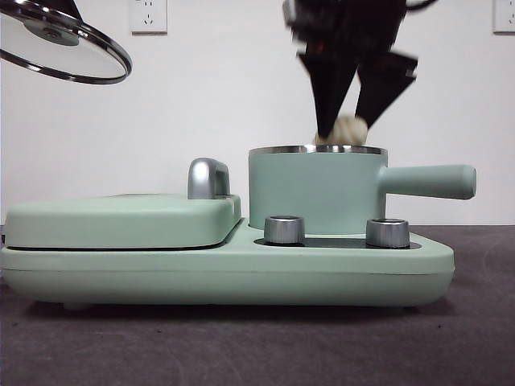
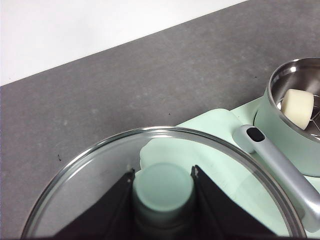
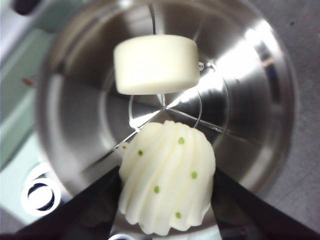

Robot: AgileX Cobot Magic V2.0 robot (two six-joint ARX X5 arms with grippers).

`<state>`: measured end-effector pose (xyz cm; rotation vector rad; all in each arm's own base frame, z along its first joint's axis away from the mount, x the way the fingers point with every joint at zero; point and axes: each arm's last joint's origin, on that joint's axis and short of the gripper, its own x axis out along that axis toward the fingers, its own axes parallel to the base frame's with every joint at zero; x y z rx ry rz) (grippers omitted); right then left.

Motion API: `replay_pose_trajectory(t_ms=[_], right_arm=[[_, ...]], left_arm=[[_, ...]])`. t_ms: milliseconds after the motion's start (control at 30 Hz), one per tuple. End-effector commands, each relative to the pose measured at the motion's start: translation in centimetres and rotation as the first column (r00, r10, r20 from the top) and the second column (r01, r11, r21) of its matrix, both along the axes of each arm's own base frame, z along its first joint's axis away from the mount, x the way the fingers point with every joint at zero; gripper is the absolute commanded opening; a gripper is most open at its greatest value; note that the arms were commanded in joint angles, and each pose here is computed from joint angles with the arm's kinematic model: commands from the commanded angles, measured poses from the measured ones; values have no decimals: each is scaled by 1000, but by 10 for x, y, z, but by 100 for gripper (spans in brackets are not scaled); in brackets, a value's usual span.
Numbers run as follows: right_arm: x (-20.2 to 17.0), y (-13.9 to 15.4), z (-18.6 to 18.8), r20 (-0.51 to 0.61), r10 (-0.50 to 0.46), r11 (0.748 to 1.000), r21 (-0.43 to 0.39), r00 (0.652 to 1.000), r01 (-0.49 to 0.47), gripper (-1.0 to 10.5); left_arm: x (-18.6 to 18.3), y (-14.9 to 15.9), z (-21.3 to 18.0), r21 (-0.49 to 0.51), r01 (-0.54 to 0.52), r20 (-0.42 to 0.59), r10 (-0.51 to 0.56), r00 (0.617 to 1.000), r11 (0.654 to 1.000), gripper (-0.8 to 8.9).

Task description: Put the buns in a small steamer

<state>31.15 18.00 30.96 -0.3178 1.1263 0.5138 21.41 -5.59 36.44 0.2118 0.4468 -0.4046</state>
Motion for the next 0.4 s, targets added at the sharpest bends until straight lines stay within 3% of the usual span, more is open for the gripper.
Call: replay_pose_trajectory(t_ms=[33,400], right_arm=[[12,9,-10,3,28,1000,-9,1000,-28,261],[31,20,-40,-10,34,999,-20,999,-34,280]], left_arm=[[0,0,8,-8,3,43,-3,999,1000,17],[0,0,8,-8,3,43,-2,999,1000,17]])
